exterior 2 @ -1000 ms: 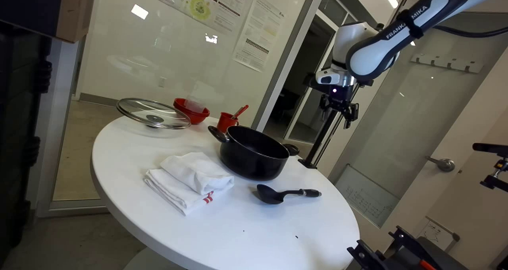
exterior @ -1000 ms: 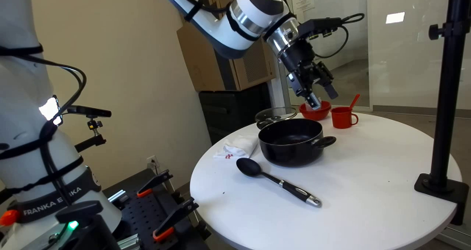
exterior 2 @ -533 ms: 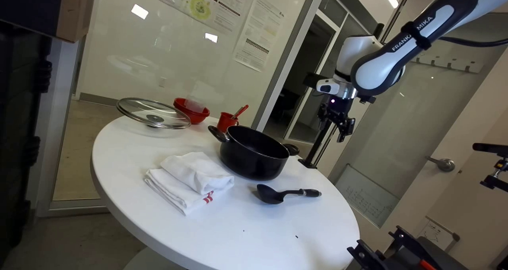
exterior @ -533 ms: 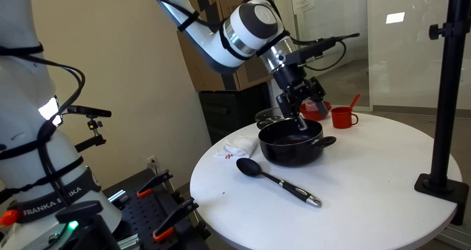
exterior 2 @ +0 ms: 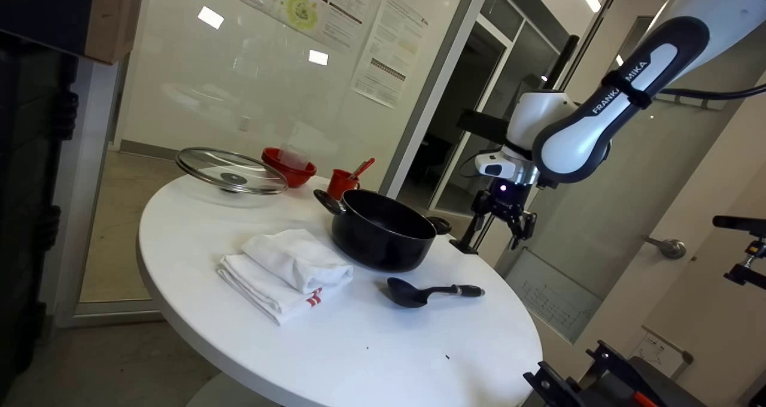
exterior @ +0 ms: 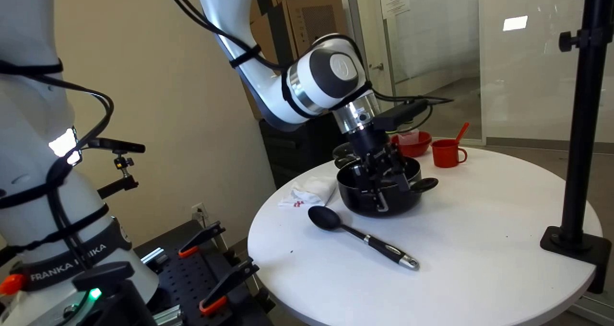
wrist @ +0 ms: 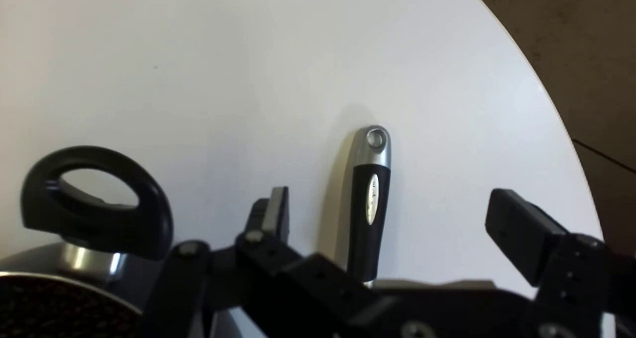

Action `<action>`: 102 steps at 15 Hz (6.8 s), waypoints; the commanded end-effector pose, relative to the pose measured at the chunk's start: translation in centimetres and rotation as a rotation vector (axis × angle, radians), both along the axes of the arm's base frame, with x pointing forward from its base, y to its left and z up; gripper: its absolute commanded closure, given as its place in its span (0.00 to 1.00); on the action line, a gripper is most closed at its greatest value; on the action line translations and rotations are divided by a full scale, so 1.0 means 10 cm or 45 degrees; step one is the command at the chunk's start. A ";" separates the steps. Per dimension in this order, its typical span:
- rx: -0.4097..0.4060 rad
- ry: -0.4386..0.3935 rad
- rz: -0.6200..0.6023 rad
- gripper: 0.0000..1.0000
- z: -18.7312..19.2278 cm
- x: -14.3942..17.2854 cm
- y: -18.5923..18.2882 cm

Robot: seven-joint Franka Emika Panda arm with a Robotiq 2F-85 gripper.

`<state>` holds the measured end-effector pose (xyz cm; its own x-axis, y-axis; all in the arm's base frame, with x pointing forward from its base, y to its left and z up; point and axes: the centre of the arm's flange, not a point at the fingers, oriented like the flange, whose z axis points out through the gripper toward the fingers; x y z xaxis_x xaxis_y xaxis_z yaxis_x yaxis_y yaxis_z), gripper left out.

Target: Put the spoon in the pot

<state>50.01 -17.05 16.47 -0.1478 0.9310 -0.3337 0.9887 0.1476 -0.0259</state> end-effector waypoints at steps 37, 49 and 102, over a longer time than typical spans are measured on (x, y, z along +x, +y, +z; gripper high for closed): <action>0.212 -0.041 -0.201 0.12 -1.12 -0.14 -0.03; 0.255 -0.080 -0.159 0.93 -1.08 -0.09 -0.25; -0.988 -0.492 0.250 0.93 0.67 1.16 1.57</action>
